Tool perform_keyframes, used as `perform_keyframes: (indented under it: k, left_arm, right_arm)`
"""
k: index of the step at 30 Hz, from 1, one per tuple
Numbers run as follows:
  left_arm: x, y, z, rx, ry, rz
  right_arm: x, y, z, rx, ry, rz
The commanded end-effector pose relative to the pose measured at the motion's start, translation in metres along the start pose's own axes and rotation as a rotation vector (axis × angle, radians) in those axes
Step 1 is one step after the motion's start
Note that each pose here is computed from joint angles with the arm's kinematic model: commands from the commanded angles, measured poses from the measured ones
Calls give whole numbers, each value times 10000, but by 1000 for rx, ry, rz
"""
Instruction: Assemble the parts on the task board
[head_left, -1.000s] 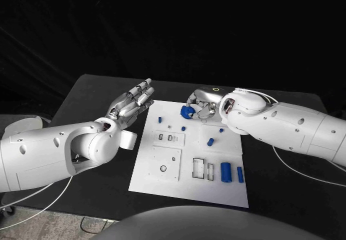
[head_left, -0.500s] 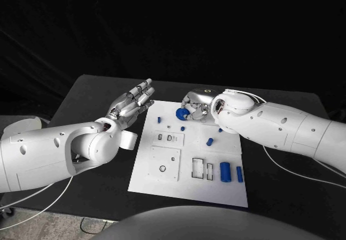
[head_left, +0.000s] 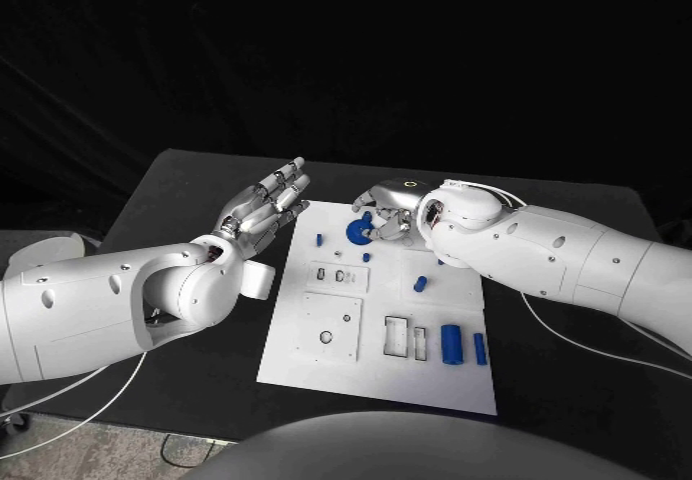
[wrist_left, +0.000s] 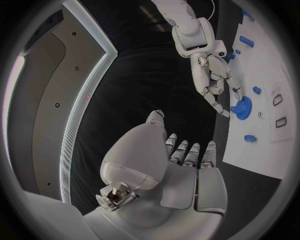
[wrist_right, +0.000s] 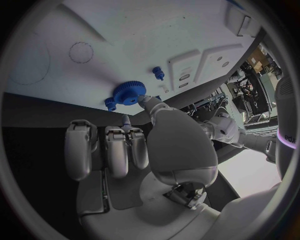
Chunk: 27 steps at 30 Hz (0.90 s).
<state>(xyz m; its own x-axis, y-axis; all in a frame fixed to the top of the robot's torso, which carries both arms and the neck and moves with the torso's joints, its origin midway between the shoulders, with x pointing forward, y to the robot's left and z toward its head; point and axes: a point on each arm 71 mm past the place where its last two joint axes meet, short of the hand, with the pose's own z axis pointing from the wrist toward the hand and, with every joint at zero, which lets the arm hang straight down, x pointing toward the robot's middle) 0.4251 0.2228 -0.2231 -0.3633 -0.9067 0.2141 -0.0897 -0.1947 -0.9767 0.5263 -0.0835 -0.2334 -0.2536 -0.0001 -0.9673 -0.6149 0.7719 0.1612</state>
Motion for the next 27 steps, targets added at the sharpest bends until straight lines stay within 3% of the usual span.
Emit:
perform_keyframes:
  k: [1, 6, 14, 21, 27]
  left_arm:
    - [20, -8, 5, 8, 18, -10]
    - [21, -5, 10, 8, 19, -11]
    - [-5, -2, 8, 7, 15, -9]
    - [-29, -2, -4, 7, 7, -5]
    - [-23, 6, 3, 6, 9, -6]
  right_arm:
    - [11, 21, 2, -20, 12, -9]
    - [3, 12, -4, -22, -2, -7]
    - [-122, -79, -104, -18, -77, 7]
    - [-400, -272, -472, 12, -109, 14]
    - [-525, -609, -942, 91, -111, 19]
